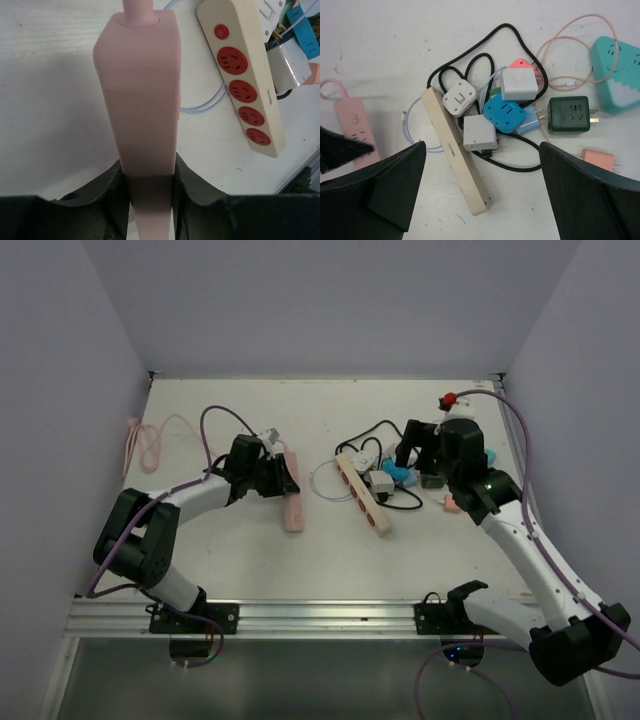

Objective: Pull the plug off the socket

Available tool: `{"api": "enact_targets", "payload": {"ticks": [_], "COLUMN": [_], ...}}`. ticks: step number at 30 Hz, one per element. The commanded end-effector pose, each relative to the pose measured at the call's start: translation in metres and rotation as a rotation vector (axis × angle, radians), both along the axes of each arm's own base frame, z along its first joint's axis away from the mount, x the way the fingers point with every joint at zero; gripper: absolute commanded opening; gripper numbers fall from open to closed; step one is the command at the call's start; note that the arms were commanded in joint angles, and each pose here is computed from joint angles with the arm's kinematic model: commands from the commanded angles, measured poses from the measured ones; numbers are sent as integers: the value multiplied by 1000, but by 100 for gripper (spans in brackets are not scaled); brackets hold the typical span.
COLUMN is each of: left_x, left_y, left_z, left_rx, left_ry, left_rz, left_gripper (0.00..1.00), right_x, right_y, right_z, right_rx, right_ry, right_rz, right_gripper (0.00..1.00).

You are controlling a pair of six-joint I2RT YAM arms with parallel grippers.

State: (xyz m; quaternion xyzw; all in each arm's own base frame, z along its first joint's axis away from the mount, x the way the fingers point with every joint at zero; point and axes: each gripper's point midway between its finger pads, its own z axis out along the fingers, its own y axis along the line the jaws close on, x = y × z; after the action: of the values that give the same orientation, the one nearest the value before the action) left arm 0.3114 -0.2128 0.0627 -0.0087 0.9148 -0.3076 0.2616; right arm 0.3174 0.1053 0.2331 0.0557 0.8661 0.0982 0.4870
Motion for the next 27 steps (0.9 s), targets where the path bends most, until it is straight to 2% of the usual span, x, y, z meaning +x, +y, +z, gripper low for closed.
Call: {"api": "enact_targets", "payload": {"ticks": [1,3,6,8,12,15,19,23,27], "left_x": [42,51,57,58,57,58,54,52,46], "left_y": [-32,-36,-32,-22,6,34,77,117,139], "left_z": [34,25,18,15,12,20,38,91,154], "left_rx": [-143,-151,-153,-145,-96,-50,47,197,270], "left_ry": [-99,-71,-42,-31,-23,-51,-86,-216,-350], "left_rz": [-19,-15,8,36,102,161,245,315,369], "left_gripper": [18,24,42,68,85,92,93,95,98], "right_x": [-19,-24,-31,-35,-38,-40,-42,-48,-62], "right_y": [-10,-14,-23,-29,-39,-47,-60,-80,-98], "right_z": [14,20,30,36,48,61,79,106,138], "right_rx": [7,0,-10,-21,-39,-57,-97,-162,-197], "right_ry": [-33,-49,-81,-99,-135,-166,-206,-265,-345], "right_rz": [-7,-12,-35,-51,-89,-115,-159,-218,-268], "right_gripper": [99,99,99,99,99,99,99,99,99]}}
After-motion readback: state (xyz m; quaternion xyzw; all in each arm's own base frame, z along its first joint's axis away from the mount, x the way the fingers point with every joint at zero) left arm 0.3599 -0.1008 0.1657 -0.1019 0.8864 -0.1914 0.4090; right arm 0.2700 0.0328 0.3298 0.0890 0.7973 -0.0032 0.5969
